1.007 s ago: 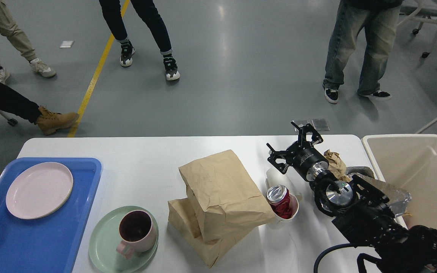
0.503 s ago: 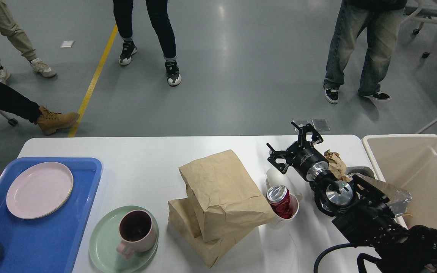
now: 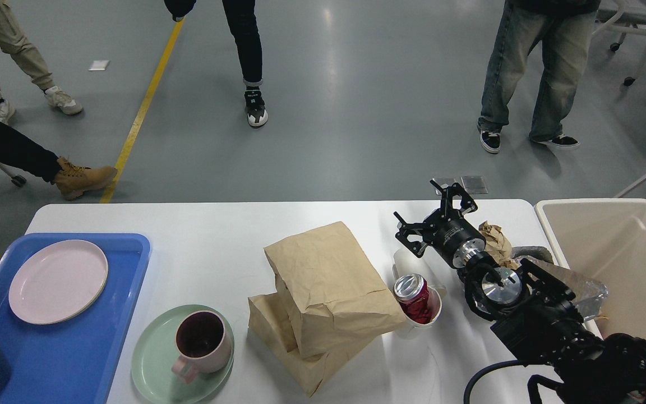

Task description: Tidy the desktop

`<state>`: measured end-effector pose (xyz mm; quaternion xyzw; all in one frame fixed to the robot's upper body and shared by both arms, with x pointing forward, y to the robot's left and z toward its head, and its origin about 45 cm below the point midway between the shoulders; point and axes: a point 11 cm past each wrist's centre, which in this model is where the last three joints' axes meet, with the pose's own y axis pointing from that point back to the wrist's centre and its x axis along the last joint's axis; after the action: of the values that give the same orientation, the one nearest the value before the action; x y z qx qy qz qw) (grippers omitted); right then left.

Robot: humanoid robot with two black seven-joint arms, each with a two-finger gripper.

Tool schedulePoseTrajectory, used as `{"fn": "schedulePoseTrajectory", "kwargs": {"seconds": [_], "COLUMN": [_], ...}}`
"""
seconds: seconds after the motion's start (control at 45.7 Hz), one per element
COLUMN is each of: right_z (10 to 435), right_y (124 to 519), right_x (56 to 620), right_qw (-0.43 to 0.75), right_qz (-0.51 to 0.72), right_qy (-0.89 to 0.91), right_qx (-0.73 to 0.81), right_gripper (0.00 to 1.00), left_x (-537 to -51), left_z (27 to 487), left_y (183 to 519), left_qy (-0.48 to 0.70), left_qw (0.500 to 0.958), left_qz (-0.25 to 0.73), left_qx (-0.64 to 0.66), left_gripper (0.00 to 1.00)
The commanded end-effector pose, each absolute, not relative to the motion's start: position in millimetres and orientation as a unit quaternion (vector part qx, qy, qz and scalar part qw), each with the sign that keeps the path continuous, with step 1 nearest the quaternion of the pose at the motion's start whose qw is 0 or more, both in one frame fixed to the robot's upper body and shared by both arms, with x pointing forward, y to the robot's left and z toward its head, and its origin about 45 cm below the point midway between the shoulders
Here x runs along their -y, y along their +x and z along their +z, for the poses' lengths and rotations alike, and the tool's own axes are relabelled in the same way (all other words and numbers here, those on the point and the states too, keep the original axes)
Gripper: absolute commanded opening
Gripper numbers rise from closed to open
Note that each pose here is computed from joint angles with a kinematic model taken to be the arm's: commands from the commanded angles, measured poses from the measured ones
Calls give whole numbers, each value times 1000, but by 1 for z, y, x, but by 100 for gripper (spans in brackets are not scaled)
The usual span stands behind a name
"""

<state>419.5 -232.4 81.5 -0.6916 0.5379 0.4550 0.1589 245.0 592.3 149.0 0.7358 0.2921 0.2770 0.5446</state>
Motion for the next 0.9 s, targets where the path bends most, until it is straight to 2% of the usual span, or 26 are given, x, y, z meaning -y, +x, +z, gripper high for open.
{"fn": "schedulePoseTrajectory", "kwargs": {"seconds": [0.0,0.175,0.241,0.328,0.679,0.876], "right_z": [82,81,82,82,82,82], "right_y": [419,419,420,420,420,420], "right_x": [233,232,233,233,233,233], "right_qw": [159,159,159,159,159,159], "right_qz": [455,455,455,455,455,455], "right_qy": [-692,-692,-691,-691,-691,-691], "right_qx": [-538,-538,-538,-538,-538,-538], "right_gripper": [100,100,100,100,100,100], "left_x": [-593,-602,-606,-608,-625,-609], "left_z": [152,162,173,192,274,353], "left_y": [245,241,239,241,274,316], "left_qy": [737,735,729,714,680,626], "left_qw": [543,539,544,560,577,623], "left_qz": [277,284,286,286,377,438], "left_qx": [-292,-297,-302,-308,-251,-169], "left_gripper": [49,75,82,85,91,92]}}
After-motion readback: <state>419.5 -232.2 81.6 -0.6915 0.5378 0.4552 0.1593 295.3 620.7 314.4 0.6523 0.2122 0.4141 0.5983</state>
